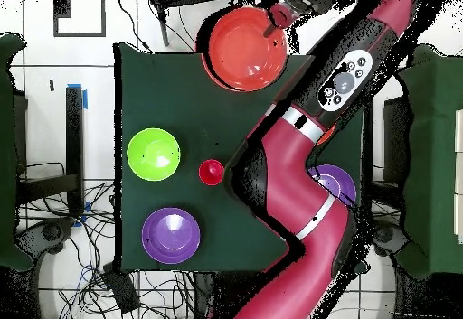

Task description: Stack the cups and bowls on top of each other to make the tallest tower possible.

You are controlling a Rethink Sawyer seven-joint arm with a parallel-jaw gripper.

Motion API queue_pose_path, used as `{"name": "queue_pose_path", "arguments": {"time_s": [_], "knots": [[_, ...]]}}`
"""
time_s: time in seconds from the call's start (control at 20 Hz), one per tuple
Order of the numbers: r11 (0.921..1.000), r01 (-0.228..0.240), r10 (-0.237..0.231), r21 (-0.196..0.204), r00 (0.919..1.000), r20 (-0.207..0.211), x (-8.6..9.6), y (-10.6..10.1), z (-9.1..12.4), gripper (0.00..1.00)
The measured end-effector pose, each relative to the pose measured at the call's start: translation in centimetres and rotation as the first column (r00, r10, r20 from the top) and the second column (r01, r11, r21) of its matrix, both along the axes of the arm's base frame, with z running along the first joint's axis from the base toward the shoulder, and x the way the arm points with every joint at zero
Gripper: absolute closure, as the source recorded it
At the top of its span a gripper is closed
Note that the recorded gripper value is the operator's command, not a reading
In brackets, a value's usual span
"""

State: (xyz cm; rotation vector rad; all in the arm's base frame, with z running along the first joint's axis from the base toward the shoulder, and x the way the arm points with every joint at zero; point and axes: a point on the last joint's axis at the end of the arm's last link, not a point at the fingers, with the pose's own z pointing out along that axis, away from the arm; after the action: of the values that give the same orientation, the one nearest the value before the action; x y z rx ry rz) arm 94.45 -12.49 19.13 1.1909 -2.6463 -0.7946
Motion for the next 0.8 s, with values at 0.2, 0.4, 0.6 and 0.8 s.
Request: {"name": "queue_pose_path", "arguments": {"time_s": [0.2, 0.4, 0.6, 0.8], "knots": [[1.0000, -0.001, 0.001, -0.006, 0.9997, 0.024, 0.3, -0.2, -0.3, 1.00], [0.9999, 0.004, -0.004, -0.012, 0.9992, 0.040, 0.5, -0.3, -0.5, 1.00], [0.9995, 0.011, -0.009, -0.028, 0.9976, 0.069, 0.8, -0.5, -0.6, 1.00], [0.9986, 0.020, -0.015, -0.049, 0.9939, 0.110, 1.4, -0.8, -0.7, 1.00]]}}
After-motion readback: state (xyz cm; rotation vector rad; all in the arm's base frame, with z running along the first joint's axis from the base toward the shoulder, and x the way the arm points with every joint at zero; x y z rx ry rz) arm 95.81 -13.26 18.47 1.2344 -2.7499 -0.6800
